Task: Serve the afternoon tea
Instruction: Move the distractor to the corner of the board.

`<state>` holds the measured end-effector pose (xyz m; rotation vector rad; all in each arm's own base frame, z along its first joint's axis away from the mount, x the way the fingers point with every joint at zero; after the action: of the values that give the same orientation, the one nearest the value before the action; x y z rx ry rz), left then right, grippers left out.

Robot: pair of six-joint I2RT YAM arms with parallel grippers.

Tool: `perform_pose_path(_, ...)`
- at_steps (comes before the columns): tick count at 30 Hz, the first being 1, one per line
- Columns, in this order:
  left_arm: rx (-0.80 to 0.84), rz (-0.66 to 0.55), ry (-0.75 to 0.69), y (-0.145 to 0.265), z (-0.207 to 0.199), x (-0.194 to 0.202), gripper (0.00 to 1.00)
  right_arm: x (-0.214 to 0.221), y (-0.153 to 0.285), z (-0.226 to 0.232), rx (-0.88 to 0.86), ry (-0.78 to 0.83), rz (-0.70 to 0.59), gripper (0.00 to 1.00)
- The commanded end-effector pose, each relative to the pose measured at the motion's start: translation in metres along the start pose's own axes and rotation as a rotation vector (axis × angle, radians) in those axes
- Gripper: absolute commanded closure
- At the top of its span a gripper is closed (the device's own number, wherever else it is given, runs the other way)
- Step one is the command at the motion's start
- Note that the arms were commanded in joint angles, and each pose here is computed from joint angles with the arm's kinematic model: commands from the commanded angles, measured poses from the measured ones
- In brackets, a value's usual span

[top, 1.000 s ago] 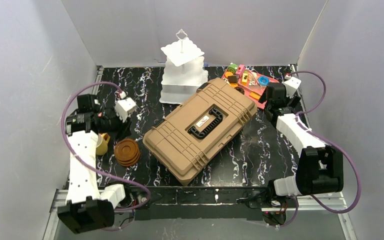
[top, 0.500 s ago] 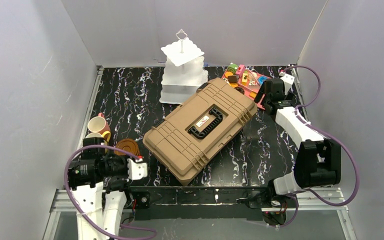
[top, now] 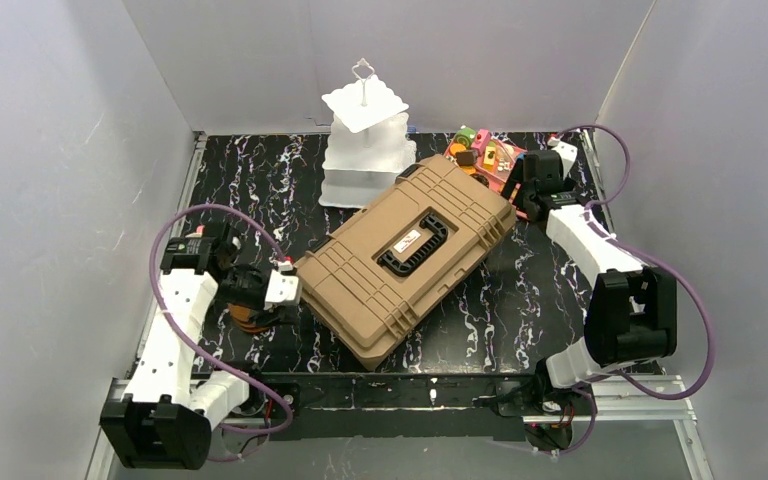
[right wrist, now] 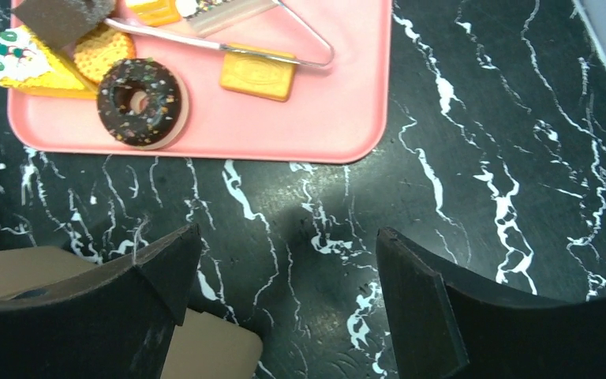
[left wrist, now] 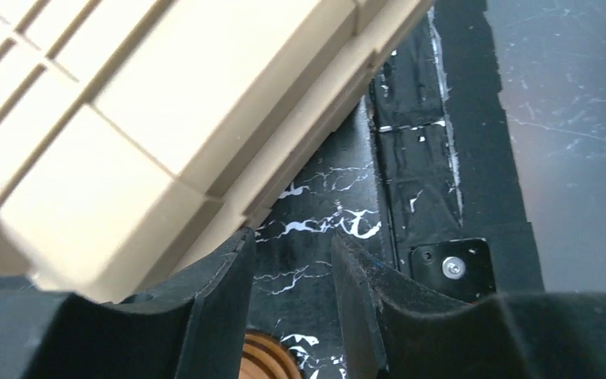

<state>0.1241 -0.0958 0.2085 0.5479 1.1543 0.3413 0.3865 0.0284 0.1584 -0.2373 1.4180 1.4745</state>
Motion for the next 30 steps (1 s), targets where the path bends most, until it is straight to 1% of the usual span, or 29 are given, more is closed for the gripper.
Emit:
perform_pose_path(1, -0.022, -0.061, 0.035, -0.014, 0.017, -0.008, 0.6, -0.003, 0.007, 0.023, -0.066, 0.026, 0.008, 0.12)
perform_pose_path(4, -0.094, -0.019, 0.078, -0.018, 0.039, 0.006, 0.62, 0.008, 0.013, 0.029, -0.085, 0.054, 0.023, 0.13)
perform_pose_path(5, -0.126, -0.003, 0.127, -0.019, 0.047, 0.011, 0.64, 0.014, 0.016, 0.029, -0.088, 0.066, 0.029, 0.14)
perform_pose_path(10, -0.332, 0.098, 0.263, -0.009, 0.108, 0.034, 0.73, 0.041, 0.031, 0.028, -0.091, 0.091, 0.052, 0.18)
perform_pose_path(12, -0.393, 0.122, 0.299, -0.003, 0.126, 0.038, 0.73, 0.048, 0.042, 0.025, -0.096, 0.084, 0.045, 0.19)
perform_pose_path(16, -0.482, 0.131, 0.39, 0.006, 0.153, 0.039, 0.72, 0.065, 0.061, 0.024, -0.101, 0.082, 0.028, 0.22)
perform_pose_path(19, -0.55, 0.162, 0.47, 0.014, 0.173, 0.044, 0.76, 0.077, 0.077, 0.028, -0.124, 0.089, 0.031, 0.24)
perform_pose_path(22, -0.639, 0.221, 0.532, 0.028, 0.191, 0.05, 0.79, 0.092, 0.094, 0.031, -0.149, 0.104, 0.036, 0.26)
perform_pose_path(26, -0.704, 0.249, 0.594, 0.039, 0.204, 0.054, 0.78, 0.108, 0.115, 0.033, -0.173, 0.087, 0.037, 0.28)
perform_pose_path(29, -0.731, 0.244, 0.693, 0.045, 0.212, 0.053, 0.74, 0.12, 0.128, 0.038, -0.205, 0.055, 0.044, 0.31)
perform_pose_path(30, -0.72, 0.222, 0.738, 0.047, 0.215, 0.049, 0.73, 0.125, 0.132, 0.042, -0.219, 0.052, 0.044, 0.32)
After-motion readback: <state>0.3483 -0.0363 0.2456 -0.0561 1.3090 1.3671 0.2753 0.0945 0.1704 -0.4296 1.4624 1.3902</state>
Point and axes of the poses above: each gripper's point midway between its finger pads, its own y axis back along the fingers, its own z axis along the line the jaws close on, x = y × z, the point moved 3 cm from there along y, back along the fingers, and after that the axes turned 13 degrees about -y, right-handed, at the moved point
